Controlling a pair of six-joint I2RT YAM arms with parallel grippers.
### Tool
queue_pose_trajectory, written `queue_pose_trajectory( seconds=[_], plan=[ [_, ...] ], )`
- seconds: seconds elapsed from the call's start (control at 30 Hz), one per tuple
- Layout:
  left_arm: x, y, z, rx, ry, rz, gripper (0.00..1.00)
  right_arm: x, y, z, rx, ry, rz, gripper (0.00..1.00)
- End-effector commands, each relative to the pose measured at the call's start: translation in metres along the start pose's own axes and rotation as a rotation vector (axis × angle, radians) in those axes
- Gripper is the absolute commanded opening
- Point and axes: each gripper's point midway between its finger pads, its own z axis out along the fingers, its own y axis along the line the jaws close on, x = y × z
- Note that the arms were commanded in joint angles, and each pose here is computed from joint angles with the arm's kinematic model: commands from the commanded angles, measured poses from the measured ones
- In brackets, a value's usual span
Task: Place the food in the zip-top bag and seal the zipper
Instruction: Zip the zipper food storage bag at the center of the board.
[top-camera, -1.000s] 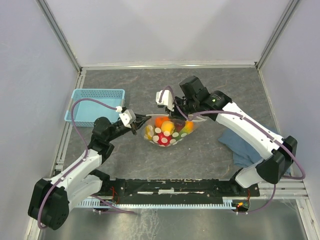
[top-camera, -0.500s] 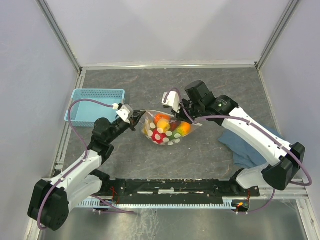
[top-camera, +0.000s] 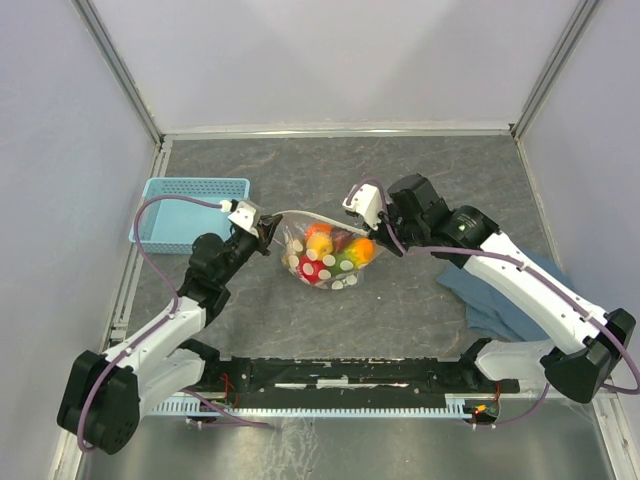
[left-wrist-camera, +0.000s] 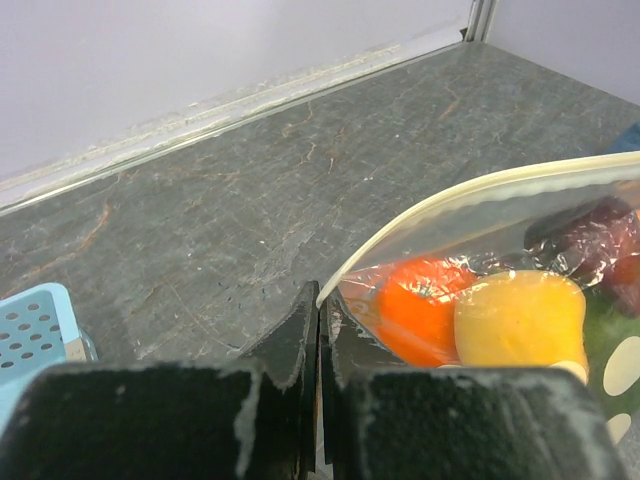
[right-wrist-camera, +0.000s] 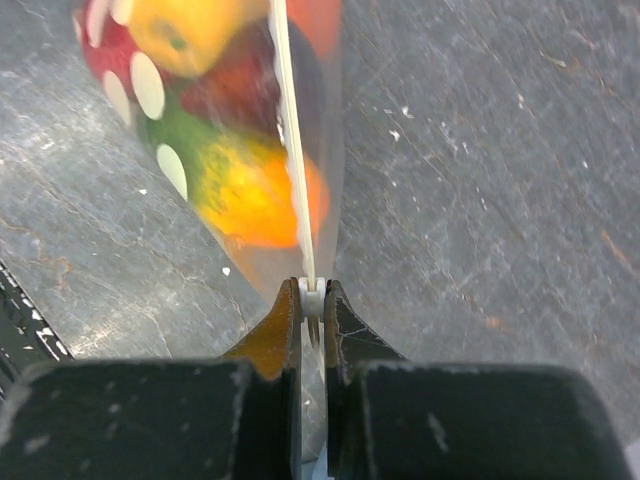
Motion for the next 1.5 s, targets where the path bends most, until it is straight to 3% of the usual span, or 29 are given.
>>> queue_pose_trajectory(
  seconds=[0.0, 0.23, 0.6, 0.77, 0.93, 1.1, 1.47],
  plan=[
    [-0.023, 0.025, 0.004, -0.130, -0.071, -0.035, 0.03, 0.011, -0.024, -0.019, 0.168, 0.017, 0.069, 0.02],
    [-0.019, 0.034, 0.010, -0.172, -0.054, -0.059, 0.03, 0.015, -0.052, -0.025, 0.332, 0.024, 0.120, 0.02],
    [-0.032, 0.022, 0.038, -0.080, -0.079, -0.101, 0.05, -0.007, -0.054, -0.004, 0.319, -0.090, 0.135, 0.02],
    [-0.023, 0.019, 0.040, -0.069, -0.057, -0.137, 0.08, -0.003, -0.045, 0.010, 0.264, -0.077, 0.138, 0.02],
    [-0.023, 0.017, 0.030, -0.081, -0.070, -0.192, 0.20, 0.005, -0.032, 0.016, 0.212, -0.075, 0.150, 0.02],
    [-0.032, 0.019, 0.013, -0.124, -0.094, -0.263, 0.40, 0.004, -0.016, 0.015, 0.134, -0.092, 0.174, 0.06],
    [-0.073, 0.023, -0.046, -0.252, -0.192, -0.561, 0.62, 0.005, 0.012, 0.007, 0.013, -0.146, 0.206, 0.14]
  ],
)
